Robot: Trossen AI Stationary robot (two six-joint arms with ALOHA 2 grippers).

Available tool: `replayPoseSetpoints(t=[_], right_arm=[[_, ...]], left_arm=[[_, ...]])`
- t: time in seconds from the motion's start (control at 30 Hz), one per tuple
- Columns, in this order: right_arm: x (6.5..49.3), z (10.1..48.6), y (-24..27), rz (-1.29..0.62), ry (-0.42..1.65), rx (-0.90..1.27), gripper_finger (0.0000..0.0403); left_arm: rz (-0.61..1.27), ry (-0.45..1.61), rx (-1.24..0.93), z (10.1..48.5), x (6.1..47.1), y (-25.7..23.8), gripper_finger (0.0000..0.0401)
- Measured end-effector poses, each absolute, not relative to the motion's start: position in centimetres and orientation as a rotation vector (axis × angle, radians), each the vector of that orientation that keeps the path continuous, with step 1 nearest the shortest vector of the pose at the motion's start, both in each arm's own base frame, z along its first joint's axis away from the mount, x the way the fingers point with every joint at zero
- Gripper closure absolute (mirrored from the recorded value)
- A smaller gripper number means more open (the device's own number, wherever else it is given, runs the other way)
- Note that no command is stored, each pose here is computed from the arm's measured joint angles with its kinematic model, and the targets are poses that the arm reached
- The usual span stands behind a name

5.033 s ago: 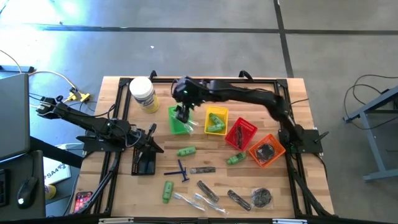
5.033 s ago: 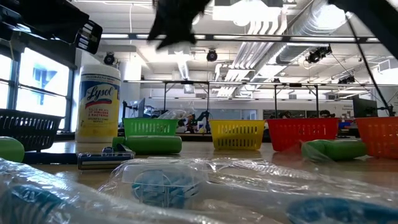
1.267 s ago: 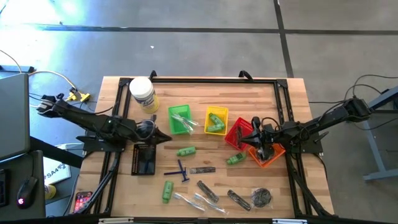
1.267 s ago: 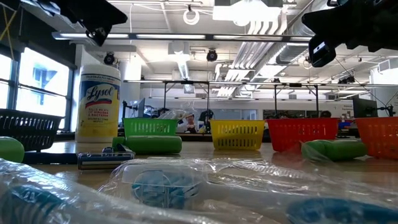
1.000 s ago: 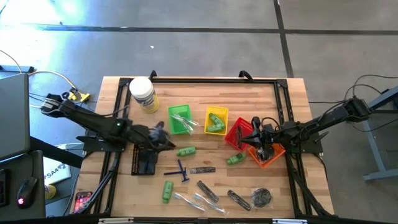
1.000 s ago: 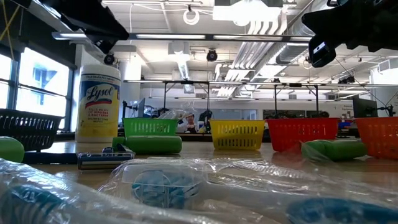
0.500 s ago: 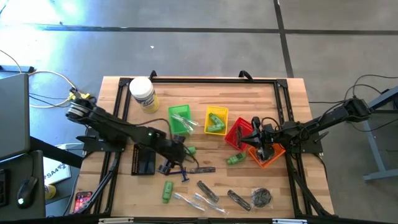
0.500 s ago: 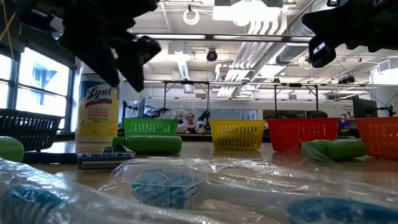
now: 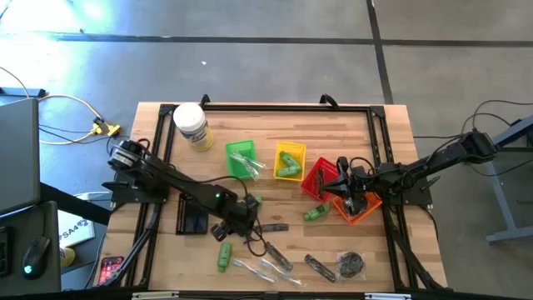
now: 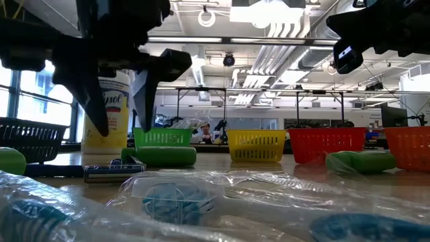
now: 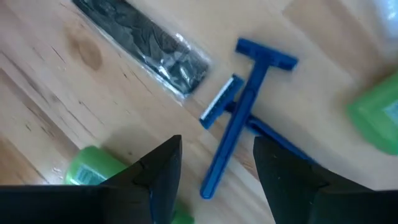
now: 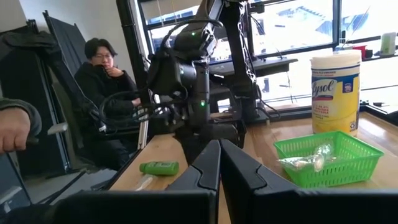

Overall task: Pick & Place Travel size toiletries
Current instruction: Put the blue razor into the black bin

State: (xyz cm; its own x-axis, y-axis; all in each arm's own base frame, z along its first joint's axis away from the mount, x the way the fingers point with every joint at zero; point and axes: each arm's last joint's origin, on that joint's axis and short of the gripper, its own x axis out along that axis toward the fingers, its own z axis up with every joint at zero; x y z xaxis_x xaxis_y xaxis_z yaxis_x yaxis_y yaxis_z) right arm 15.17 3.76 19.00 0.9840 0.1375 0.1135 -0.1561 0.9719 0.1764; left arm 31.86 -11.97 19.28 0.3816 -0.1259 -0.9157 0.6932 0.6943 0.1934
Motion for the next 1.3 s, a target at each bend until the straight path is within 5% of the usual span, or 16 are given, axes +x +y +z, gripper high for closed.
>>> replayPoseSetpoints(t=[0.63, 1.3], right_arm=[[15.2, 19.0, 3.8, 0.147, -0.102, 0.186, 0.0399], [15.2, 19.0, 3.8, 0.147, -0.102, 0.187, 0.0399]], left_arm=[[-0.599, 1.178, 0.676, 15.7, 32.5, -12.1, 0.0213], [-0.610, 1.177, 0.697, 15.7, 32.4, -12.2, 0.0367]])
